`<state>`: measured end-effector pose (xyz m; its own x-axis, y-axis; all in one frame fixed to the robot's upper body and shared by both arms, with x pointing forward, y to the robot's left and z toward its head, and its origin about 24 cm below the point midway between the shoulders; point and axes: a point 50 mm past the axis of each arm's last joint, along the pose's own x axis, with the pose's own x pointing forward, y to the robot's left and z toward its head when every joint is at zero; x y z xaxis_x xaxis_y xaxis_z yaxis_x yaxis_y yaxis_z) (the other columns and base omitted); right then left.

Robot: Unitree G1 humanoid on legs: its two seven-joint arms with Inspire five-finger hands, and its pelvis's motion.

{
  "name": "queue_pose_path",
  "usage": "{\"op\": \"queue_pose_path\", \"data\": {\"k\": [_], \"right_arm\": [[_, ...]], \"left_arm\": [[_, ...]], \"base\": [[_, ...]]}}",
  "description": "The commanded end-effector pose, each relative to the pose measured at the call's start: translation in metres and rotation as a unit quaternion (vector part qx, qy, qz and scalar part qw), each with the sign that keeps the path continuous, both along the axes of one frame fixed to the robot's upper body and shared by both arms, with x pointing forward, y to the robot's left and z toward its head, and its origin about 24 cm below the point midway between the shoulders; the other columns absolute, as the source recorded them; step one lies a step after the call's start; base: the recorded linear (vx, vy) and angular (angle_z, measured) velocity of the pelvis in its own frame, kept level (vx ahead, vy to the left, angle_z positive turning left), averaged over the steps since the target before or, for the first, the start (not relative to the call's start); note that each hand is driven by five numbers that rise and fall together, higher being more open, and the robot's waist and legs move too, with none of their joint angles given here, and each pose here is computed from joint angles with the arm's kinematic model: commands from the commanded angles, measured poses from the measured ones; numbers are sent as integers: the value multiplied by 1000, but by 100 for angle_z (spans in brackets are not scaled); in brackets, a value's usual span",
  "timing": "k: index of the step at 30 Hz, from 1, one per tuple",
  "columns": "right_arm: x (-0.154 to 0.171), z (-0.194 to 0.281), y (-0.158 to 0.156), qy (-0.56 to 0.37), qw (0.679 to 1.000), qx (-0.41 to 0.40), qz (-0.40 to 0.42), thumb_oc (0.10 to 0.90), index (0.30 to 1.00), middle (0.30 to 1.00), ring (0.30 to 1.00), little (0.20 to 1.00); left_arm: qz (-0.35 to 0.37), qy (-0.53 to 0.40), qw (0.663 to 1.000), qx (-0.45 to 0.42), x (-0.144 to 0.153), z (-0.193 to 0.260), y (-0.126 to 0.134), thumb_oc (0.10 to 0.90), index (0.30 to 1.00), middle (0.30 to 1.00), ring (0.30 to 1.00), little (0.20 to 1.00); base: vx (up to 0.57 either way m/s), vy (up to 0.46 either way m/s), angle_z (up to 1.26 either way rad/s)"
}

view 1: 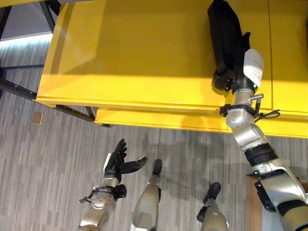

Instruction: Move parts from the plastic box to the shelf.

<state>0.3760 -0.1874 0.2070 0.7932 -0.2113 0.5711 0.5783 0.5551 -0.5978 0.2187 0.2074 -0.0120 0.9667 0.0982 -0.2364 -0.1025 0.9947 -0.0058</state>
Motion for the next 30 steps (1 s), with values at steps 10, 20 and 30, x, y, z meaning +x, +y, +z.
{"op": "queue_pose_path", "data": {"k": [10,20,30], "right_arm": [[-19,83,43,-168,975,44,137,900,1000,1000,1000,1000],[-55,99,76,-229,935,54,265,900,1000,1000,1000,1000],[-96,112,86,-313,900,10,303,900,1000,1000,1000,1000]], "left_arm": [[-5,-61,998,20,3,22,6,900,1000,1000,1000,1000],[7,-49,999,21,0,19,10,900,1000,1000,1000,1000],[21,-50,998,30,-2,20,13,900,1000,1000,1000,1000]], "base": [[0,0,0],[0,0,0],[0,-1,0]]}}
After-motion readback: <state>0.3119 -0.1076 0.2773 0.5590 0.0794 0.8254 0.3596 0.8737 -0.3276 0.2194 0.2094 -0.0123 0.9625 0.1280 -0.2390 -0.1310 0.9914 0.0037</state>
